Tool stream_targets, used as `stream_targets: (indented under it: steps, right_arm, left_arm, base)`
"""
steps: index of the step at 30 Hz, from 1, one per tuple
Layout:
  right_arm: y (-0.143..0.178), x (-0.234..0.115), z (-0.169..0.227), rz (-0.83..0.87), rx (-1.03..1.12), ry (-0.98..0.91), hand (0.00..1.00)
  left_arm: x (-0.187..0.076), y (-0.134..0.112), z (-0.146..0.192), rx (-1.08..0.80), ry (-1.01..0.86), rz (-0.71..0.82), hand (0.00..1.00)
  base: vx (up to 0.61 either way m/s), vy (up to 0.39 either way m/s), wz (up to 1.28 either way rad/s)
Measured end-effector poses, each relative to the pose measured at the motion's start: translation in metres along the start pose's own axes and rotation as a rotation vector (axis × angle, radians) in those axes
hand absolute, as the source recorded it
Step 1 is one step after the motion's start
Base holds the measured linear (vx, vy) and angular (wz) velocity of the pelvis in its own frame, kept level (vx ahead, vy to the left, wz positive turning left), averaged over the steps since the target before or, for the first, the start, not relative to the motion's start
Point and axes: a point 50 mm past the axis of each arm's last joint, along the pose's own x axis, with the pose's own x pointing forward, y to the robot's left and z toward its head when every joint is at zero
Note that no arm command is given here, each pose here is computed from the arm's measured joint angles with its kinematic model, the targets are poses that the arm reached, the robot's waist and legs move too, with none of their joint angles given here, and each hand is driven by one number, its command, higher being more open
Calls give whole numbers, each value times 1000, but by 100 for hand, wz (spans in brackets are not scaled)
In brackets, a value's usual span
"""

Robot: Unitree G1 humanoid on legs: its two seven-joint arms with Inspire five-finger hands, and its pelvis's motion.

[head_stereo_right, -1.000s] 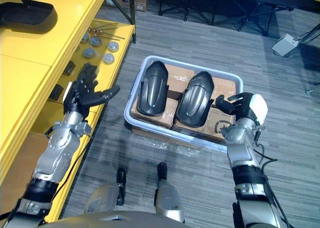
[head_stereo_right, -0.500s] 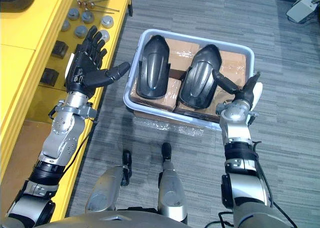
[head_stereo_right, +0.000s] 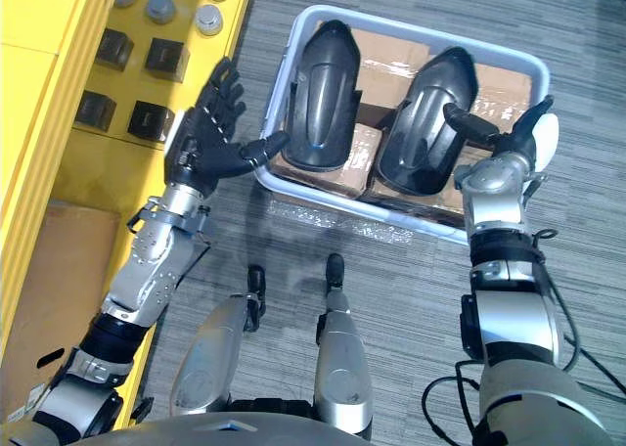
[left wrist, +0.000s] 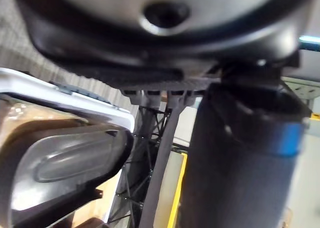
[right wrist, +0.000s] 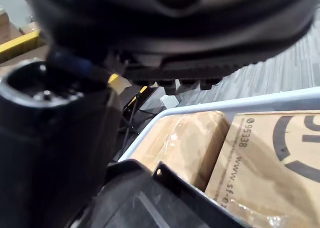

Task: Walk over and take three plastic housings, then place them on the shelf

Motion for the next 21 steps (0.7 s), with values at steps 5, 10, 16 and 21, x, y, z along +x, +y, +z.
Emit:
stream_targets:
  steps: [5,10,16,21]
  right_arm:
    - [-13,11,0,8,-76,57,100]
    - [-22,16,-15,-1,-155,141,100]
    - [-29,18,-22,-20,-183,185,100]
    - [-42,21,-25,-76,-198,202,0]
  left_arm:
    - [-15,-6,-34,-27,138,10,100]
    - [-23,-6,-43,-40,179,22,100]
    - [-31,-2,-52,-46,216,49,100]
    - [-32,0,-56,-85,237,92,100]
  base:
    - [-54,27,7]
    - [-55,18,4]
    - [-31,12,7]
    - [-32,10,5]
